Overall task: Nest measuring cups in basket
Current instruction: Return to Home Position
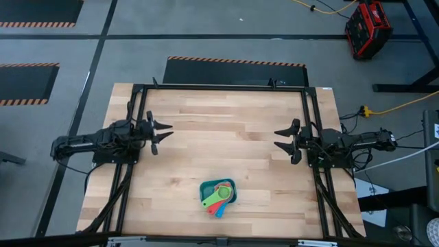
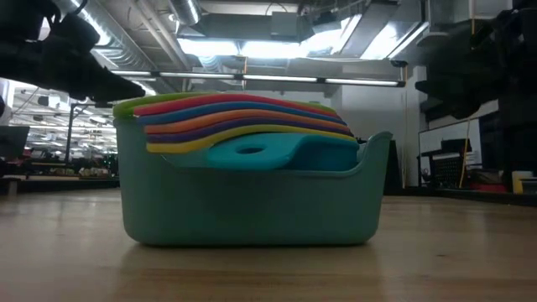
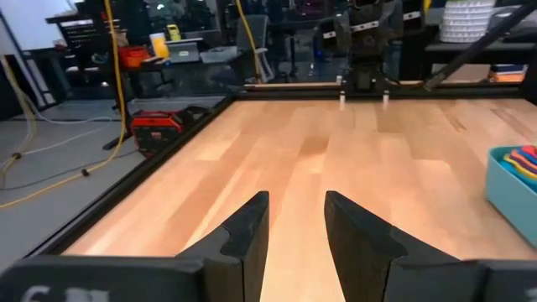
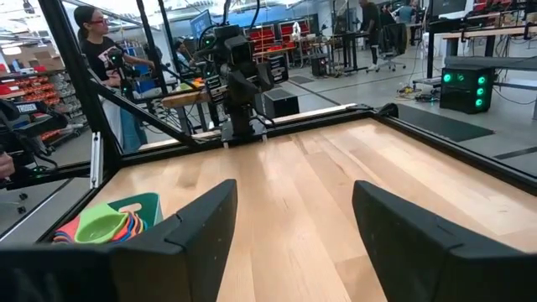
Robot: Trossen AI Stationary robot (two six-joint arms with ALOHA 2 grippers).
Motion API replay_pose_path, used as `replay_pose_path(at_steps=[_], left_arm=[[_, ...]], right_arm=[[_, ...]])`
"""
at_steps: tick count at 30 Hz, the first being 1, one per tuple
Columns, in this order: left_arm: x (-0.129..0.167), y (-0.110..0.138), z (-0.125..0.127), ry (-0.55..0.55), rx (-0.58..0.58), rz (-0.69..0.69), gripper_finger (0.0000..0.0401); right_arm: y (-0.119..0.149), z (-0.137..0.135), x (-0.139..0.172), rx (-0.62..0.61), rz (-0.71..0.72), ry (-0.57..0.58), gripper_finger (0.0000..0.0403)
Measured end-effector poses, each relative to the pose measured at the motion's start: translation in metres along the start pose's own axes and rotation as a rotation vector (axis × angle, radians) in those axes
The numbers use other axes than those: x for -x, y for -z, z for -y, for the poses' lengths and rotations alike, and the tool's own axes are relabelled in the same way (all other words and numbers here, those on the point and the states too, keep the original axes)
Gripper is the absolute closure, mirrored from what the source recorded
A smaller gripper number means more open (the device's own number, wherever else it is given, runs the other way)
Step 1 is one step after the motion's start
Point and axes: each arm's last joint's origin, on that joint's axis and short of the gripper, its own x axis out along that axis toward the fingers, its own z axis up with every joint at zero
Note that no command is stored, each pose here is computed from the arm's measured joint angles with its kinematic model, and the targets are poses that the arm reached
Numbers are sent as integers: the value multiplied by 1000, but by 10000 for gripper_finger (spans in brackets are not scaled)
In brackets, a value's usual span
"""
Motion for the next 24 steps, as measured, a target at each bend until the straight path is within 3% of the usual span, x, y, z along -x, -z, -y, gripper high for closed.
replay_pose_path(at_steps=[14, 19, 24], left_arm=[[0, 1, -1, 32, -19, -2, 289], [-5, 3, 2, 97, -44, 113, 289], [-5, 4, 1, 84, -77, 111, 289]], right_arm=[[0, 0, 0, 0, 1, -1, 161], [0, 0, 0, -1, 1, 0, 161], [0, 0, 0, -4, 2, -1, 161]])
